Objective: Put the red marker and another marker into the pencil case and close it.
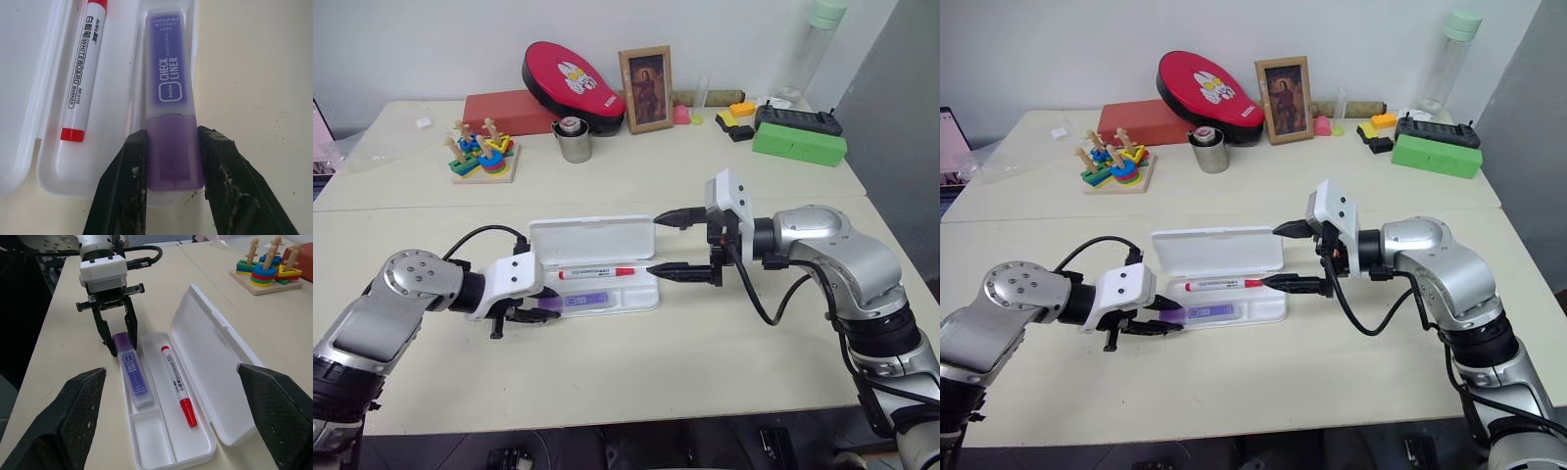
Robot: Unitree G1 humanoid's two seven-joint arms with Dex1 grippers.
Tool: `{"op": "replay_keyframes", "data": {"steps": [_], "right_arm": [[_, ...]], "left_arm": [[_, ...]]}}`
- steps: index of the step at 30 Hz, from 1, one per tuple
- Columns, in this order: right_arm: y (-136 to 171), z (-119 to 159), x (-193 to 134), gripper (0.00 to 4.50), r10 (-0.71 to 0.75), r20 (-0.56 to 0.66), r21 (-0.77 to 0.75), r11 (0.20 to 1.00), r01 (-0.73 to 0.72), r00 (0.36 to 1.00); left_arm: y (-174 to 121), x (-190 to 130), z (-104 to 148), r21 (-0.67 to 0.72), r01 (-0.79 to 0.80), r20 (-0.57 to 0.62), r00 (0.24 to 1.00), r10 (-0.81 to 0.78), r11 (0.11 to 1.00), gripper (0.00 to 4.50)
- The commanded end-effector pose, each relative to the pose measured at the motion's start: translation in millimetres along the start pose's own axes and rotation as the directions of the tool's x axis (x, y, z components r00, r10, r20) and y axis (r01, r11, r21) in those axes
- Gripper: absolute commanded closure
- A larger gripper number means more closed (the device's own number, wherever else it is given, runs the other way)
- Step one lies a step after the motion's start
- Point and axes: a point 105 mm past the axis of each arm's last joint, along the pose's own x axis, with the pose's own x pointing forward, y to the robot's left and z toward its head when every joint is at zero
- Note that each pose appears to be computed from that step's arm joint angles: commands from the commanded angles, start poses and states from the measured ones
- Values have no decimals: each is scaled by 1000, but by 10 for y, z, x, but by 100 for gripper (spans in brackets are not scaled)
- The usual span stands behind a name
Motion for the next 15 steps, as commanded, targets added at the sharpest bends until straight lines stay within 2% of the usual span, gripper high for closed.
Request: {"op": "replay_keyframes", "data": {"steps": [1, 5, 6, 11, 15], "right_arm": [[39, 98, -29, 0, -5, 20, -41, 999, 6, 1000], [41, 80, -25, 0, -11, 12, -38, 999, 11, 1000], [40, 77, -25, 0, -12, 11, -36, 999, 13, 1000], [28, 57, -29, 0, -20, 11, -23, 1000, 21, 1000], [-95, -1, -46, 0, -79, 7, 7, 997, 79, 997]], "left_arm": [[27, 6, 82, 47, 18, 13, 1000, -19, 999, 329], [15, 61, 83, 51, 40, 5, 999, -41, 998, 329], [22, 65, 82, 50, 40, 4, 999, -40, 998, 273], [23, 75, 116, 43, 38, 17, 999, -39, 998, 191], [44, 87, 233, 31, 17, 81, 997, -19, 999, 136]]}}
